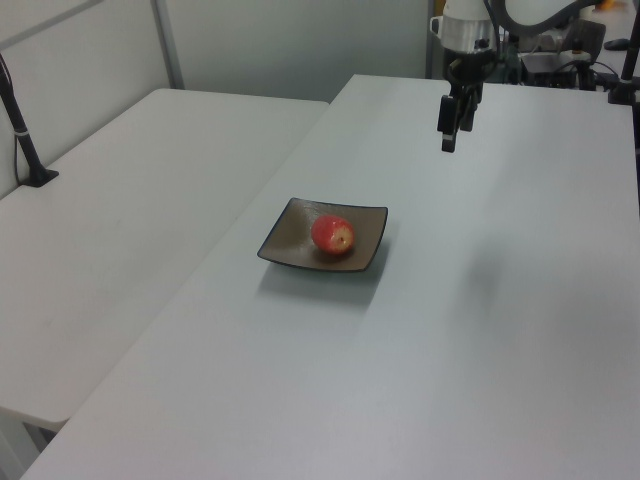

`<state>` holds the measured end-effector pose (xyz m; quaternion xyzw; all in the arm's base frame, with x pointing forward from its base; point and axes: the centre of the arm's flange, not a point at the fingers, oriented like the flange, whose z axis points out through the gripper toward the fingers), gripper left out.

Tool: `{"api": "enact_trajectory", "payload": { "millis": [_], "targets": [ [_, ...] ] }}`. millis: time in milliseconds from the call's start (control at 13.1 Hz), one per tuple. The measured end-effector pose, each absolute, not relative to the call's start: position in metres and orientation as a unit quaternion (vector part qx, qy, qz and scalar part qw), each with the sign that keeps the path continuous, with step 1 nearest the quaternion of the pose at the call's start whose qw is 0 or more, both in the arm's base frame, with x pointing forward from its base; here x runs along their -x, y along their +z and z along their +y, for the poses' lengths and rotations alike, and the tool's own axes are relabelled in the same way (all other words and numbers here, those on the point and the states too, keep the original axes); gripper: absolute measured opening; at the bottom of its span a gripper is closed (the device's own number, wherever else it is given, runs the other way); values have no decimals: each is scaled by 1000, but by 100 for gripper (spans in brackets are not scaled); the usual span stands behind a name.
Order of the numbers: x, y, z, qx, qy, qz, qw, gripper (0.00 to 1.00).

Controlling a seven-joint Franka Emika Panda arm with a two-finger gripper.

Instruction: Apples placed on a ceramic plate

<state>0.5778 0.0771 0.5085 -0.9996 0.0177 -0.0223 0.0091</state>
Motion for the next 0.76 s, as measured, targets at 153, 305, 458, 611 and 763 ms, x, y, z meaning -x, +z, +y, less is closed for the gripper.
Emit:
{"api": "enact_trajectory", "payload": {
  "millis": [153,305,458,611,763],
  "targets": [
    [-577,512,67,999,-25,23,10,100],
    [-576,517,59,999,-29,21,10,100],
    [-575,522,53,999,-34,21,11,100],
    [-574,524,52,999,-36,13,11,100],
    [-575,524,48,999,-35,1,10,100]
  ]
}}
